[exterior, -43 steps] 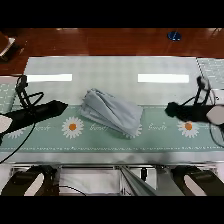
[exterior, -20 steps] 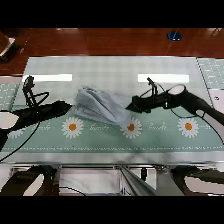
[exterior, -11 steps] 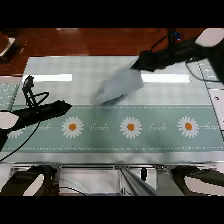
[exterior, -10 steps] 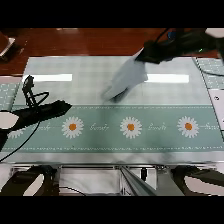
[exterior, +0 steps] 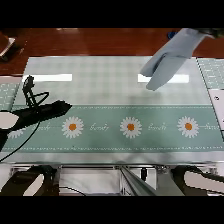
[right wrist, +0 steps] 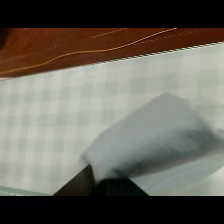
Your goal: Fold the shirts.
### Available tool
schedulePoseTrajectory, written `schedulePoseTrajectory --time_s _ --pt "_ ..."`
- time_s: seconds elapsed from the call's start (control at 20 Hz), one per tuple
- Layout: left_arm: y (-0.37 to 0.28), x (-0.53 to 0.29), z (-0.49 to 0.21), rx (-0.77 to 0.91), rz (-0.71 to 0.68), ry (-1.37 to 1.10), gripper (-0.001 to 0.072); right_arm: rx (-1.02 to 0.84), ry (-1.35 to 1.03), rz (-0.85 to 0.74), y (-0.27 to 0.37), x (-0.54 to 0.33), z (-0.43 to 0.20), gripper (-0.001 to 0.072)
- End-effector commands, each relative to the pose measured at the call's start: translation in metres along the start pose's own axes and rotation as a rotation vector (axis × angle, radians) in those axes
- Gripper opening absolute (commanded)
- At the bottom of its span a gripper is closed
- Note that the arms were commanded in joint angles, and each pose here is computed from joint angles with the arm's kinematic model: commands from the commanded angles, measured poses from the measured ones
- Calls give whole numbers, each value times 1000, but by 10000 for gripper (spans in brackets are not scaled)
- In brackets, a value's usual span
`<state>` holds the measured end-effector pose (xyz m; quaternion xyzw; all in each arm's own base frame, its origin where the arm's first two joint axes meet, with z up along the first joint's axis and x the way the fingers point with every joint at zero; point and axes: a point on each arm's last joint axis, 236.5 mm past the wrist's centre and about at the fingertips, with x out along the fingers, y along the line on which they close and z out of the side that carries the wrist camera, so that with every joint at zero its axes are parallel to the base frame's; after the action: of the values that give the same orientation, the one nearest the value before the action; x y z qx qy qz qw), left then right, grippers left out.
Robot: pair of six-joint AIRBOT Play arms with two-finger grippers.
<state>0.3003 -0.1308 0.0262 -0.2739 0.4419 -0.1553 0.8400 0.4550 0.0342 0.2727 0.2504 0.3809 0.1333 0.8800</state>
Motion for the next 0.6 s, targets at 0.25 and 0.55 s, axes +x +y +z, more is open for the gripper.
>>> schedulePoseTrajectory --time_s 0.25,0.55 --pt "0 0 1 3 1 -3 20 316 -34 -218 -101 -100 -14 22" --pt "0 0 2 4 2 -10 20 543 -73 -497 -179 -175 -81 22"
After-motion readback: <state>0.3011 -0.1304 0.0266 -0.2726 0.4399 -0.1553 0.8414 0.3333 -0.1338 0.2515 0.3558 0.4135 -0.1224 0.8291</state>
